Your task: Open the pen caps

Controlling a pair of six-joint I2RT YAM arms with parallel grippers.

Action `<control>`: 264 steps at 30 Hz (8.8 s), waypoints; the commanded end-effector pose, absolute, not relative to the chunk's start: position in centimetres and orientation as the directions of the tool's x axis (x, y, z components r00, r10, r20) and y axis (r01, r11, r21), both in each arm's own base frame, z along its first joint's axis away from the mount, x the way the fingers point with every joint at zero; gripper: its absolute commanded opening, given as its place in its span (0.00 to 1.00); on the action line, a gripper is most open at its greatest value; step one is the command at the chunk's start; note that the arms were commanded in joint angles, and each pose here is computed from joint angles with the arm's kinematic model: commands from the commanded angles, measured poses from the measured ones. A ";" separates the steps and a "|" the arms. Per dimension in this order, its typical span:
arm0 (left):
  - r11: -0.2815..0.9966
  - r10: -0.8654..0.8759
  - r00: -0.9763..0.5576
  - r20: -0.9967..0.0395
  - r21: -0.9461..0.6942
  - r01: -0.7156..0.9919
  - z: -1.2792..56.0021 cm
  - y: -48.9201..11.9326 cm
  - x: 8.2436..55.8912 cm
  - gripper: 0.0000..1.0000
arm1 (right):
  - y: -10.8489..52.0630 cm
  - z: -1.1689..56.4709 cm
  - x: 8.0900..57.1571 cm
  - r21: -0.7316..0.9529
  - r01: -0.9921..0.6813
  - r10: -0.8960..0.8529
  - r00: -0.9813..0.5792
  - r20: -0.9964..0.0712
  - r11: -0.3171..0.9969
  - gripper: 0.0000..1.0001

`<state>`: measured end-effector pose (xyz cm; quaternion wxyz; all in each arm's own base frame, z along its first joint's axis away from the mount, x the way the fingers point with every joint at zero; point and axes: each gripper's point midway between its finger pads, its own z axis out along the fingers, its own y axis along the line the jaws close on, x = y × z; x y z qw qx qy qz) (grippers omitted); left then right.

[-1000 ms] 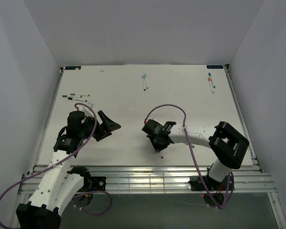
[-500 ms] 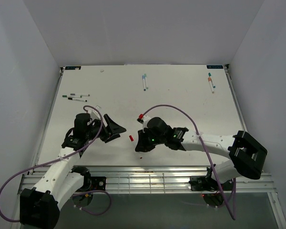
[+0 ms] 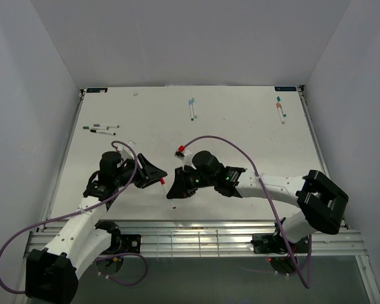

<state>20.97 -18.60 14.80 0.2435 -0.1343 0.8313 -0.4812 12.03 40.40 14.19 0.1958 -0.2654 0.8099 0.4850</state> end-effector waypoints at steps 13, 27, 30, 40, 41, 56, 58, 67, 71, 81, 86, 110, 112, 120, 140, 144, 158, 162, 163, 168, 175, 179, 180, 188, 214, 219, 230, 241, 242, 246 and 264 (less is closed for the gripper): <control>0.504 -0.442 -0.841 -0.313 -0.862 0.056 14.9 -18.7 20.6 0.31 | 43.4 17.9 12.9 0.792 -0.564 -0.165 -0.826 -0.539 0.233 0.08; 0.526 -0.454 -0.835 -0.311 -0.850 0.031 15.1 -18.4 21.1 0.00 | 43.8 17.2 13.3 0.795 -0.571 -0.188 -0.820 -0.540 0.207 0.55; 0.529 -0.457 -0.833 -0.312 -0.848 0.027 15.4 -18.4 21.3 0.00 | 44.3 17.1 13.4 0.796 -0.571 -0.196 -0.820 -0.538 0.200 0.53; 0.566 -0.510 -0.803 -0.310 -0.823 -0.041 16.2 -17.6 22.9 0.00 | 44.5 15.2 14.1 0.786 -0.562 -0.210 -0.826 -0.523 0.256 0.08; 0.595 -0.517 -0.807 -0.284 -0.797 -0.101 15.2 -17.1 22.9 0.00 | 44.4 14.8 14.8 0.758 -0.582 -0.198 -0.813 -0.548 0.294 0.08; 0.747 -0.521 -0.677 -0.520 -0.661 -0.066 19.1 -14.6 29.6 0.00 | 39.1 10.1 17.1 0.175 -0.666 -0.464 -0.661 -0.590 0.726 0.08; 0.739 -0.510 -0.668 -0.542 -0.674 -0.017 19.6 -14.9 29.4 0.00 | 40.6 10.9 16.3 0.325 -0.667 -0.399 -0.693 -0.600 0.670 0.08; 0.765 -0.509 -0.606 -0.611 -0.644 0.008 19.9 -13.9 29.6 0.00 | 42.1 18.4 11.1 0.822 -0.526 -0.274 -0.841 -0.467 0.215 0.08; 0.809 -0.509 -0.619 -0.598 -0.578 -0.108 18.6 -12.7 31.4 0.00 | 40.5 14.9 11.2 0.741 -0.537 -0.306 -0.842 -0.444 0.403 0.08; 0.841 -0.374 -0.768 -0.520 -0.539 -0.045 15.0 -15.9 35.7 0.00 | 35.6 10.7 22.7 0.499 -0.501 -0.196 -0.817 -0.542 0.707 0.08; 0.876 -0.319 -0.846 -0.427 -0.474 -0.092 10.7 -15.8 36.1 0.00 | 35.3 9.6 29.9 0.504 -0.448 -0.136 -0.831 -0.539 0.738 0.08; 0.965 -0.241 -0.890 -0.387 -0.194 -0.177 2.7 -16.7 40.4 0.03 | 33.0 2.7 40.3 0.213 -0.256 -0.093 -0.816 -0.570 0.943 0.08; 0.972 -0.225 -0.890 -0.395 -0.153 -0.178 2.0 -16.4 40.1 0.04 | 32.8 2.2 40.1 0.200 -0.254 -0.097 -0.814 -0.572 0.946 0.08; 0.971 -0.240 -0.883 -0.404 -0.108 -0.214 0.8 -15.3 39.6 0.19 | 32.5 1.0 40.0 0.178 -0.245 -0.103 -0.817 -0.568 0.953 0.23; 0.965 -0.260 -0.885 -0.386 -0.121 -0.231 -0.7 -15.1 38.0 0.36 | 32.9 -0.3 39.3 0.206 -0.274 -0.126 -0.836 -0.534 0.940 0.38; 0.962 -0.271 -0.865 -0.422 -0.108 -0.249 0.3 -14.6 38.6 0.39 | 33.0 0.7 39.6 0.205 -0.297 -0.139 -0.821 -0.554 0.933 0.44; 0.944 -0.328 -0.724 -0.607 -0.248 -0.219 11.2 -14.7 40.4 0.59 | 29.8 6.7 38.1 0.129 -0.300 -0.169 -0.788 -0.592 0.945 0.83; 0.927 -0.345 -0.687 -0.639 -0.347 -0.143 15.6 -15.7 39.5 0.64 | 25.1 7.3 34.9 0.026 -0.267 -0.212 -0.818 -0.534 0.963 0.90; 0.924 -0.345 -0.684 -0.642 -0.360 -0.127 15.8 -15.9 39.3 0.67 | 23.3 6.4 33.8 -0.028 -0.257 -0.235 -0.829 -0.507 0.966 0.90; 0.905 -0.332 -0.716 -0.614 -0.422 -0.057 16.2 -17.5 38.3 0.70 | 18.7 6.4 29.3 -0.025 -0.271 -0.255 -0.864 -0.434 0.962 0.95; 0.864 -0.332 -0.753 -0.568 -0.504 -0.001 15.0 -19.1 36.6 0.71 | 15.1 6.1 26.6 0.003 -0.226 -0.205 -0.889 -0.410 0.974 0.90; 0.854 -0.332 -0.763 -0.555 -0.521 0.008 14.9 -19.4 36.2 0.71 | 14.9 5.3 26.0 0.030 -0.228 -0.198 -0.897 -0.395 0.973 0.86; 0.851 -0.332 -0.761 -0.557 -0.525 0.014 15.2 -19.5 36.1 0.71 | 14.9 5.1 25.8 0.033 -0.227 -0.197 -0.901 -0.386 0.973 0.85; 0.852 -0.322 -0.746 -0.583 -0.522 0.040 16.1 -19.2 35.6 0.71 | 15.2 3.9 24.5 0.087 -0.220 -0.173 -0.911 -0.375 0.972 0.72; 0.576 -0.301 -0.858 -0.415 -0.796 0.183 14.6 -24.8 30.4 0.70 | 27.5 9.5 23.4 0.351 -0.451 -0.244 -0.833 -0.497 0.821 0.08; 0.493 -0.302 -0.879 -0.368 -0.850 0.186 14.8 -26.3 29.3 0.70 | 30.6 11.1 22.8 0.481 -0.493 -0.233 -0.833 -0.501 0.725 0.08; 0.500 -0.285 -0.881 -0.378 -0.843 0.199 14.4 -27.8 28.9 0.70 | 33.5 13.5 22.9 0.580 -0.515 -0.190 -0.828 -0.528 0.631 0.08; 0.511 -0.299 -0.898 -0.322 -0.849 0.134 12.9 -28.0 29.0 0.57 | 34.6 14.2 22.7 0.618 -0.518 -0.179 -0.832 -0.526 0.591 0.08; 0.513 -0.302 -0.896 -0.324 -0.848 0.134 13.0 -28.0 29.1 0.54 | 34.7 14.1 22.6 0.620 -0.516 -0.180 -0.834 -0.522 0.591 0.08; 0.508 -0.308 -0.895 -0.323 -0.851 0.132 13.3 -28.0 29.2 0.33 | 34.6 13.8 22.5 0.613 -0.521 -0.187 -0.831 -0.524 0.594 0.08; 0.548 -0.351 -0.882 -0.314 -0.833 0.078 14.3 -27.5 30.1 0.00 | 35.7 10.9 23.7 0.579 -0.517 -0.218 -0.834 -0.507 0.630 0.08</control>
